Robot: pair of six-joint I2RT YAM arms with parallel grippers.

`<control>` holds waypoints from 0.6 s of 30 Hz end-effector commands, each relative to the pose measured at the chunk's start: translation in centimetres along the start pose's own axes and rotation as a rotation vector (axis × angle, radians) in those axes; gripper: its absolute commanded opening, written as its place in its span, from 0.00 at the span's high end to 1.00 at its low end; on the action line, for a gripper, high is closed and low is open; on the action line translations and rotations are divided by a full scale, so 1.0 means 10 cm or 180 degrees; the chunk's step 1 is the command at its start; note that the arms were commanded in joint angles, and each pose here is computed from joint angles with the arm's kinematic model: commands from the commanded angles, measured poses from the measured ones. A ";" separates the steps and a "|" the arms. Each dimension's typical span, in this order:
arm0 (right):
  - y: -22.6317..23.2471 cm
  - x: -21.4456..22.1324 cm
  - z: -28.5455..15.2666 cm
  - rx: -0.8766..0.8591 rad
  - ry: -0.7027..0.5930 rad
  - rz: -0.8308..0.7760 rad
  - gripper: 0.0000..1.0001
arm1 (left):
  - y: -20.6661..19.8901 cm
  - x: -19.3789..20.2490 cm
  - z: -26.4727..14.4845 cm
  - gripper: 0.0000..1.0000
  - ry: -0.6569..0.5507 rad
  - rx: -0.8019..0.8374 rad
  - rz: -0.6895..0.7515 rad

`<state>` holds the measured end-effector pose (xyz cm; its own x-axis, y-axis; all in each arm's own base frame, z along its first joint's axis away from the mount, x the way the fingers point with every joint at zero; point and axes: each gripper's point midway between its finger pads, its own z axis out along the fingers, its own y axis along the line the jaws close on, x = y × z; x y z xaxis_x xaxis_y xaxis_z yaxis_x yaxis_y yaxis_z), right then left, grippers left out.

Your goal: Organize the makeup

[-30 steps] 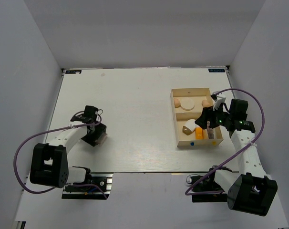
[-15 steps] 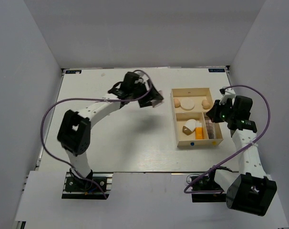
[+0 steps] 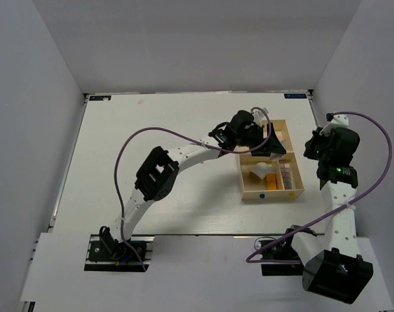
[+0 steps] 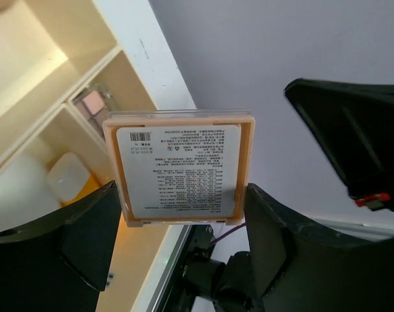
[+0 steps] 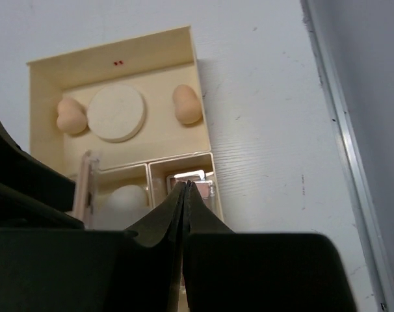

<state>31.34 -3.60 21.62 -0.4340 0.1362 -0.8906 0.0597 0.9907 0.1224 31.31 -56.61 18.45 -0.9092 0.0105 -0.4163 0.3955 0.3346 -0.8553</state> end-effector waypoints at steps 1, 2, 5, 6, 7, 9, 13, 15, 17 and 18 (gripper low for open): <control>-0.13 -0.40 -0.12 0.0281 -0.0378 0.0049 1.00 | -0.51 -0.07 0.13 0.82 -0.0130 0.0491 0.0132; -0.14 -0.40 -0.13 0.0291 -0.0374 0.0052 1.00 | -0.50 -0.08 0.15 0.81 -0.0144 0.0516 0.0125; -0.16 -0.38 -0.12 0.0315 -0.0339 0.0069 1.00 | -0.51 0.01 0.27 0.80 -0.0148 0.0557 0.0130; -0.17 -0.38 -0.13 0.0323 -0.0335 0.0085 1.00 | -0.51 0.06 0.31 0.80 -0.0141 0.0564 0.0128; -0.17 -0.35 -0.13 0.0314 -0.0298 0.0103 1.00 | -0.53 0.04 0.32 0.80 -0.0178 0.0596 0.0142; -0.17 -0.36 -0.14 0.0309 -0.0293 0.0110 1.00 | -0.50 0.10 0.39 0.79 -0.0152 0.0613 0.0116; -0.20 -0.35 -0.15 0.0338 -0.0261 0.0101 1.00 | -0.49 0.20 0.48 0.77 -0.0134 0.0628 0.0076; -0.21 -0.35 -0.16 0.0347 -0.0257 0.0091 1.00 | -0.46 0.27 0.53 0.75 -0.0112 0.0593 0.0050; -0.22 -0.35 -0.17 0.0351 -0.0253 0.0098 1.00 | -0.41 0.25 0.54 0.73 -0.0139 0.0527 0.0024; -0.22 -0.35 -0.16 0.0351 -0.0249 0.0099 1.00 | -0.40 0.32 0.58 0.71 -0.0113 0.0484 0.0006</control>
<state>30.96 -5.80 22.63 -0.4151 0.1706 -0.8936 0.1633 0.9803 0.1113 27.94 -62.47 15.68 -0.9196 0.0108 -0.3927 0.3843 0.2320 -0.8936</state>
